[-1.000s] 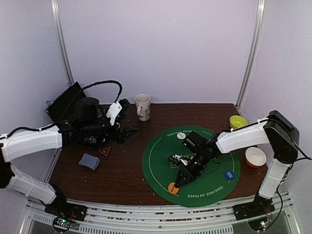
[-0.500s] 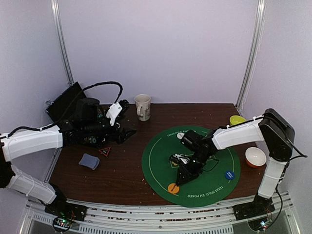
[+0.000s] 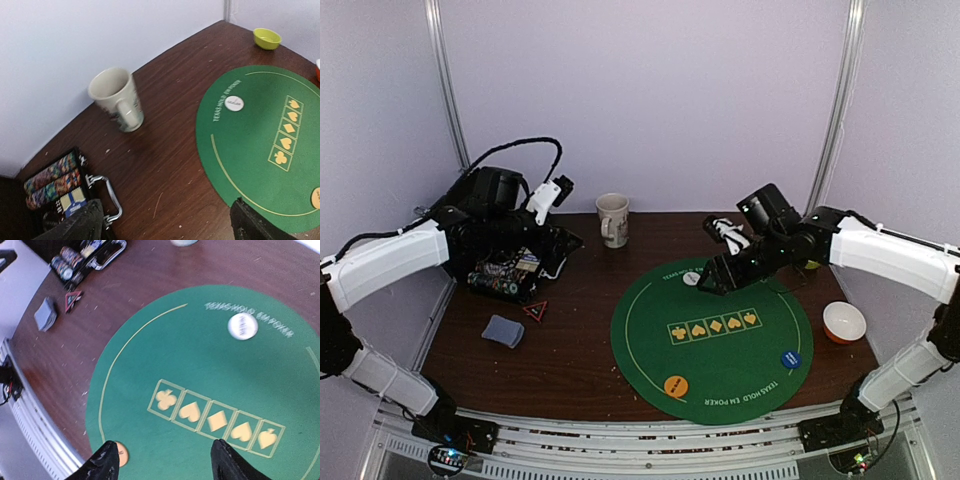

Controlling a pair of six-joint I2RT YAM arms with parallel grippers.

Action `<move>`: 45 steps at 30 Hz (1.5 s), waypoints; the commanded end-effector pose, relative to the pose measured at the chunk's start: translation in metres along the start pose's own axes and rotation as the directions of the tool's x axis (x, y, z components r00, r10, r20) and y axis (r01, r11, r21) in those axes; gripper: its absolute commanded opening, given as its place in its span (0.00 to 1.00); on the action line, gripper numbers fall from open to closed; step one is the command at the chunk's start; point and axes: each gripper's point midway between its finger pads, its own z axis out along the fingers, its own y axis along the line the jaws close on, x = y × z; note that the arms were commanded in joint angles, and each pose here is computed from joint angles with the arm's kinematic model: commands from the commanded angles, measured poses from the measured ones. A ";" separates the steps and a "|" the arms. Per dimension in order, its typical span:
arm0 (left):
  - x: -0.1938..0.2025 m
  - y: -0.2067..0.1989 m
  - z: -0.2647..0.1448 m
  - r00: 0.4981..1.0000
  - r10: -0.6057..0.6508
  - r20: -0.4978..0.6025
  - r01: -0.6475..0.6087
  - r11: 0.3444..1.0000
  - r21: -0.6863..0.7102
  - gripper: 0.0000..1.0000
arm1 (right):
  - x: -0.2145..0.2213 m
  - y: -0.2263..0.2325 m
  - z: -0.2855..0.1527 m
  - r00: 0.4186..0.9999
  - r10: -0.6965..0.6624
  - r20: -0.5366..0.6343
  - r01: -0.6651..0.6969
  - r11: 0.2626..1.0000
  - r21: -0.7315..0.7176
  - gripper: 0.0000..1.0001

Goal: Distribute texas hold em gaming equipment
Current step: Pick up the pile of poker chips from the chip case.

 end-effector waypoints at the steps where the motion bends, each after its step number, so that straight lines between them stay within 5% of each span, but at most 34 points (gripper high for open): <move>1: 0.032 0.056 -0.010 0.971 -0.173 -0.165 0.146 0.976 -0.164 0.92 | -0.028 -0.056 -0.033 0.983 0.017 0.185 -0.054 0.980 0.193 0.68; 7: 0.075 0.137 -0.021 0.911 -0.338 -0.237 0.233 0.895 -0.380 0.87 | -0.045 -0.063 -0.048 0.961 -0.066 0.268 0.008 0.978 0.210 0.73; 16: 0.139 0.166 0.031 0.819 -0.303 -0.487 0.083 0.903 -0.422 0.83 | -0.035 -0.075 -0.028 0.980 -0.072 0.185 0.039 0.984 0.176 0.70; 21: 0.153 0.174 0.050 0.785 -0.292 -0.547 0.048 0.908 -0.416 0.60 | -0.031 -0.083 -0.018 0.988 -0.054 0.146 0.030 0.986 0.162 0.70; 26: 0.176 0.173 0.053 0.735 -0.301 -0.608 0.026 0.908 -0.418 0.51 | -0.028 -0.086 -0.011 0.992 -0.030 0.121 0.011 0.989 0.150 0.70; 45: 0.221 0.167 0.055 0.677 -0.323 -0.662 0.048 0.916 -0.398 0.44 | -0.024 -0.088 0.003 0.997 0.006 0.083 -0.017 0.992 0.127 0.68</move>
